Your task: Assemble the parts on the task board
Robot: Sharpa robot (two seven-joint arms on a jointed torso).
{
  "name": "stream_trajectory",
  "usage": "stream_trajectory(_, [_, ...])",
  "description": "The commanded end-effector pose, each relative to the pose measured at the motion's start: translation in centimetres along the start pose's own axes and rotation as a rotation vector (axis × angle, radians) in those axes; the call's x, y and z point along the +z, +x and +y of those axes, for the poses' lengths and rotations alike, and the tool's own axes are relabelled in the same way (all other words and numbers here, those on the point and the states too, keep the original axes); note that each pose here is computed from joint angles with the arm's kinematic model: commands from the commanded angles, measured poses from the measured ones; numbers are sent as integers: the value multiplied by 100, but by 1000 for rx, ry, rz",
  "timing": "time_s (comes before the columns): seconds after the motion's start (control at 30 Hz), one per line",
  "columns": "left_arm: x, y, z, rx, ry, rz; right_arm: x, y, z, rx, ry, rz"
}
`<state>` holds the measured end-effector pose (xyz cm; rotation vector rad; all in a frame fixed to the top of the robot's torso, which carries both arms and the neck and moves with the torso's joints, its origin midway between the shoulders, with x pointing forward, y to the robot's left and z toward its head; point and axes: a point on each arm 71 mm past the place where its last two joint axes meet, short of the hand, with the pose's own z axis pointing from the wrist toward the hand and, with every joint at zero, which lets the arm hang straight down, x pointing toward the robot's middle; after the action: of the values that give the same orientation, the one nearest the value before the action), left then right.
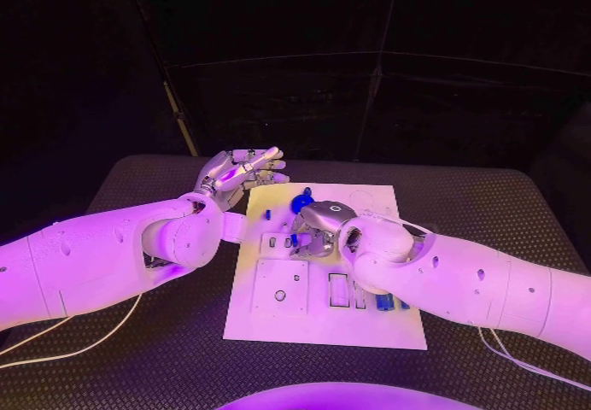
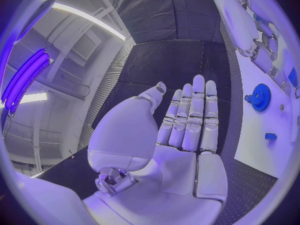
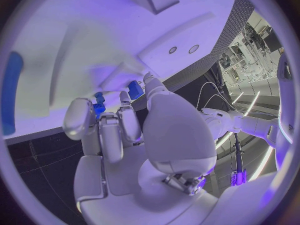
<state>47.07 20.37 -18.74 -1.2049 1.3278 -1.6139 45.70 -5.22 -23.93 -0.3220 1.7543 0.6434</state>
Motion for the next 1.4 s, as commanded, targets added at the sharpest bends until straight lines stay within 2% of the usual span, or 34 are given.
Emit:
stream_trajectory(0.03, [5, 12, -11, 6, 2, 20, -16, -28, -10, 10, 1, -48])
stream_trajectory(0.17, [10, 0, -10, 17, 2, 26, -58, -48, 4, 27, -31, -88])
stream_trajectory(0.33, [15, -5, -12, 55, 5, 64, -137, -83, -4, 71, -105, -134])
stream_trajectory(0.47, [22, -28, -3, 67, -7, 73, -215, -119, -10, 97, -152, -160])
stream_trajectory(0.63, [35, -81, 11, 105, -35, 82, -375, -183, -35, 133, -202, -187])
stream_trajectory(0.7, [50, -129, 1, 154, -58, 89, -486, -242, -60, 164, -231, -208])
stream_trajectory(0.87, [96, -221, -39, 310, -190, 155, -674, -436, -204, 255, -243, -230])
stream_trajectory(0.97, [121, -262, -67, 459, -314, 213, -773, -571, -370, 327, -202, -222])
stream_trajectory(1.1, [141, -296, -62, 643, -479, 258, -884, -758, -607, 410, -125, -238])
stream_trajectory(1.27, [197, -251, -29, 843, -649, 306, -965, -961, -853, 486, -50, -273])
stream_trajectory(1.4, [263, -173, 18, 989, -701, 326, -991, -1038, -945, 507, -21, -287])
